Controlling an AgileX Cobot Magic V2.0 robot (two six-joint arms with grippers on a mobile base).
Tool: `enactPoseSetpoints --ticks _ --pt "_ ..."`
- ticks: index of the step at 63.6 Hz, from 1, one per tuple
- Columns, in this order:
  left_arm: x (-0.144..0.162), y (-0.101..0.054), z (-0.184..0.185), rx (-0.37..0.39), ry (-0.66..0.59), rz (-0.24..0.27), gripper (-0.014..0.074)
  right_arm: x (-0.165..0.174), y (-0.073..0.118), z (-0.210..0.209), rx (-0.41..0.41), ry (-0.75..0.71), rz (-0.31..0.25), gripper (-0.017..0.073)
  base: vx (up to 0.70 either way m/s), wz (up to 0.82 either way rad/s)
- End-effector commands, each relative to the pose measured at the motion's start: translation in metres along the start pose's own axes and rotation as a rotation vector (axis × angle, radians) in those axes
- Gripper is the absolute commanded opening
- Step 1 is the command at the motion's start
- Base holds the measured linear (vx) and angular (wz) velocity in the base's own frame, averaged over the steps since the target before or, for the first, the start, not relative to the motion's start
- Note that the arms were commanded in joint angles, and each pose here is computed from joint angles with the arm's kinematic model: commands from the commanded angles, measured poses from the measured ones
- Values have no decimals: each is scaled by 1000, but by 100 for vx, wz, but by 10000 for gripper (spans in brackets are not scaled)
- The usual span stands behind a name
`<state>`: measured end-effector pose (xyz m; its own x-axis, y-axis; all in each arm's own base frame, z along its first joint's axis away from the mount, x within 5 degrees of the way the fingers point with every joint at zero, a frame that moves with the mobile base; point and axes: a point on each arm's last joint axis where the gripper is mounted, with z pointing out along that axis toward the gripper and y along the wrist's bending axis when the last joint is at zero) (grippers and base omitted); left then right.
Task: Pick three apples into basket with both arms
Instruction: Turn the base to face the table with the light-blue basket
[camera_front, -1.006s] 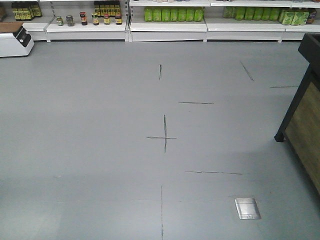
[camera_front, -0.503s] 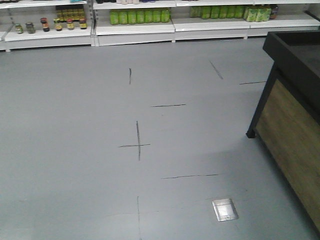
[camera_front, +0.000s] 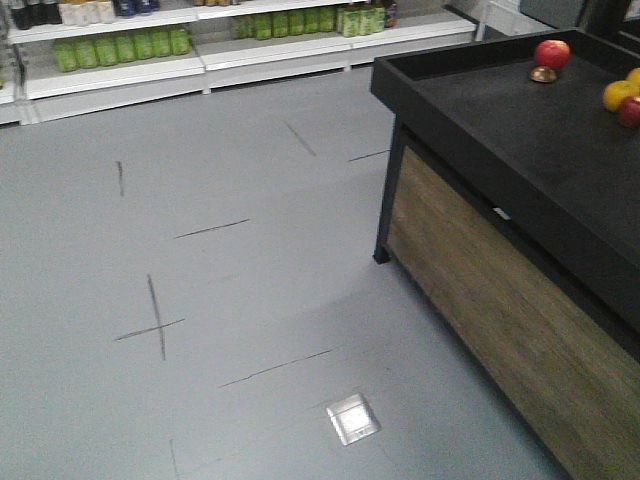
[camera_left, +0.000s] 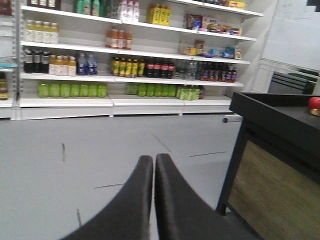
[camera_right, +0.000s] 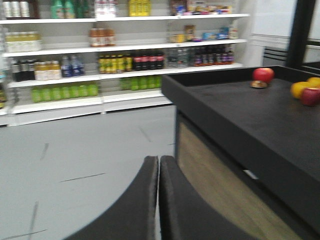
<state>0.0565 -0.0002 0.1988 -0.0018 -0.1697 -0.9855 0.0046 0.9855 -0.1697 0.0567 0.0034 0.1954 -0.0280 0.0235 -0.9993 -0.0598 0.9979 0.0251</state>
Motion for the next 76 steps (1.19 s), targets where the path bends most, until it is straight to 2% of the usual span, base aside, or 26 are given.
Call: enactPoseSetpoints --ticks 1,76 --pt "0 0 0 13 -67 -16 -6 -3 0 0 -1 -74 -16 -9 14 -60" --pt "0 0 0 13 -67 -16 -6 -3 0 0 -1 -75 -16 -9 15 -58"
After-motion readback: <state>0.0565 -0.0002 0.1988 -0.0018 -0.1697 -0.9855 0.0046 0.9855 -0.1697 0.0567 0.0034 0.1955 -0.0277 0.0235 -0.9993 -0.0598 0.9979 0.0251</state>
